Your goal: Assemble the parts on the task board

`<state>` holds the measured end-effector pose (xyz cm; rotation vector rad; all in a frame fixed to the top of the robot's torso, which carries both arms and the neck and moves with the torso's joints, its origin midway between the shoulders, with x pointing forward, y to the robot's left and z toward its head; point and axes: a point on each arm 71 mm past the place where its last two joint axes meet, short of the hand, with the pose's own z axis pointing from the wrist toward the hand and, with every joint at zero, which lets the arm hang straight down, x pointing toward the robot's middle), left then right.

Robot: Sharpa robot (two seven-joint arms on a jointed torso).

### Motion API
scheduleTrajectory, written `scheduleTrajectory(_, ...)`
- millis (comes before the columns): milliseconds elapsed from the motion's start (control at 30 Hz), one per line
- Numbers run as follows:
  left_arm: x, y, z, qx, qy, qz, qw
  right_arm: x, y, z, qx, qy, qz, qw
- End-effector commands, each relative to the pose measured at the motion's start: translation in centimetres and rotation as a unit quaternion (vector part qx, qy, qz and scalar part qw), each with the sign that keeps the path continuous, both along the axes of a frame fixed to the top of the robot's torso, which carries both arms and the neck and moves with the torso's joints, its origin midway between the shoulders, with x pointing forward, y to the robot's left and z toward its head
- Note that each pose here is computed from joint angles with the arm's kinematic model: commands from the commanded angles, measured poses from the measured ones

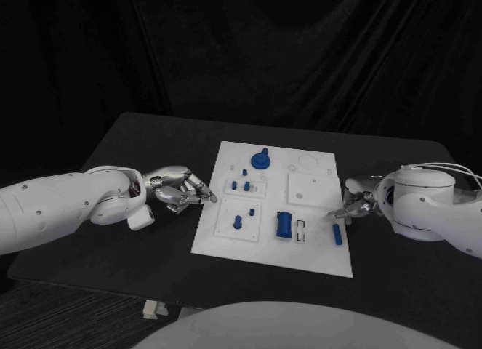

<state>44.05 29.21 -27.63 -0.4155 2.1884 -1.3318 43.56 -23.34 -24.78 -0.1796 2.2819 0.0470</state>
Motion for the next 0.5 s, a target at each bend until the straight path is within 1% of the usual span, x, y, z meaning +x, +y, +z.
scheduleTrajectory(33,-0.09,-0.17,-0.03,-0.006,0.005,-0.005,1.000,-0.16,-0.22,-0.39,-0.031,0.010,0.005,0.999)
scheduleTrajectory(500,-0.08,-0.30,-0.03,-0.008,0.004,-0.006,1.000,-0.47,0.20,-0.99,-0.029,0.015,0.009,0.999)
